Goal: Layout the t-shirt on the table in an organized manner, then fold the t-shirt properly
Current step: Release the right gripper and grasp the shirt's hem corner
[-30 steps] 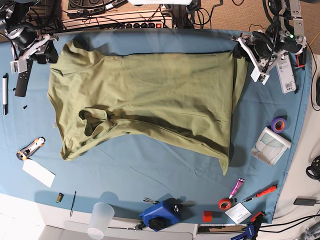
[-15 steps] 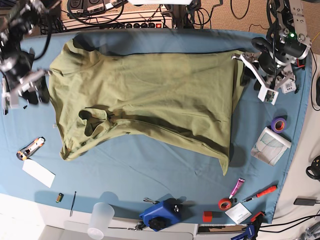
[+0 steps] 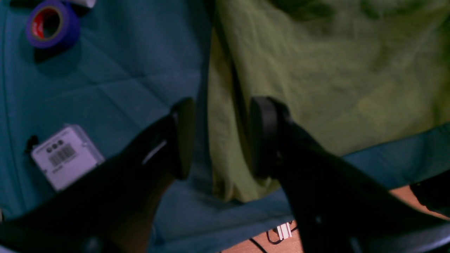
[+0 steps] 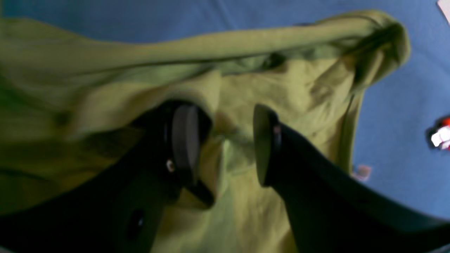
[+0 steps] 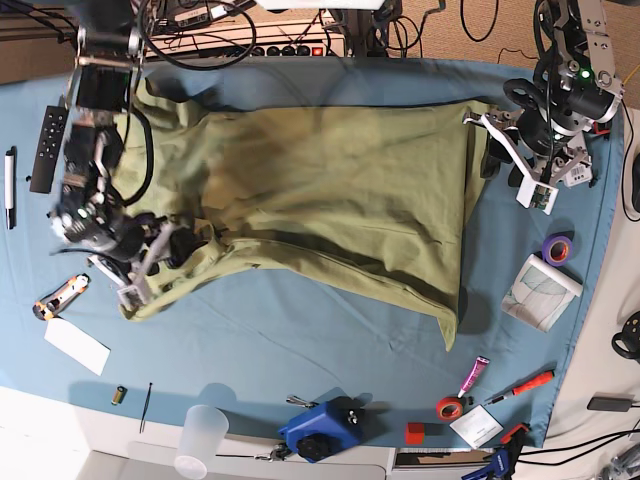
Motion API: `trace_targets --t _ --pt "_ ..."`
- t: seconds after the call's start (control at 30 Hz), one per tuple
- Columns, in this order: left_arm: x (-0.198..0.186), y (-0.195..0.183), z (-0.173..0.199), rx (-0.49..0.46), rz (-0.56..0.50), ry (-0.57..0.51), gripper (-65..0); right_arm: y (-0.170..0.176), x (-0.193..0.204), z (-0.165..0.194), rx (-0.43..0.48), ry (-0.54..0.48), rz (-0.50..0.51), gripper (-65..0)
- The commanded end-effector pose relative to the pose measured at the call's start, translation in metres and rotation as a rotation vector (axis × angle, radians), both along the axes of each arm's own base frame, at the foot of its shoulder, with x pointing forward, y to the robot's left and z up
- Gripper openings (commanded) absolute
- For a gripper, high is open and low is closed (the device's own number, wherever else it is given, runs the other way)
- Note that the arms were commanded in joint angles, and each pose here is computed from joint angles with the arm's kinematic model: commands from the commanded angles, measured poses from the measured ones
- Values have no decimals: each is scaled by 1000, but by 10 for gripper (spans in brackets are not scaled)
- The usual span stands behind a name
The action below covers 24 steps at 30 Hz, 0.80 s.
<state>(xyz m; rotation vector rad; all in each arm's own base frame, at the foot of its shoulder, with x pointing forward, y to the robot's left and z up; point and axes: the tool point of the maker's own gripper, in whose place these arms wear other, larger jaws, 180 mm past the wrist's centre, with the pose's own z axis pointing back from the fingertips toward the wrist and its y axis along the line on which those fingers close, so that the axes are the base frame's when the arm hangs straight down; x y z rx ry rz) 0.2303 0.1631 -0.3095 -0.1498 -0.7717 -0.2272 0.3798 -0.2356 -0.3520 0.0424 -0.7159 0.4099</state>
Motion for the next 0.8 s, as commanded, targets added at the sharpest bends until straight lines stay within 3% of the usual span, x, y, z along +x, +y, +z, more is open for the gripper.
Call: trace_targets --t 0.0,0.1,0.23,0.47,0.6,0.77 --pt "4 0 9 -1 -7 -37 -379 1 16 13 4 -41 12 -402" --pt "4 0 9 -1 -7 -38 -380 11 24 -5 3 24 39 -433" --pt "4 -1 9 -1 -7 -37 -380 3 44 0 -34 -20 -5 -650" --pt "4 -1 9 -1 -7 -38 -379 -7 100 72 -70 -270 -56 -650" --pt "4 -3 9 -8 -7 -38 -379 -29 129 113 -122 -437 -153 -650" --pt "4 -6 8 -24 -1 -38 -380 -51 147 92 -90 -451 -212 -650"
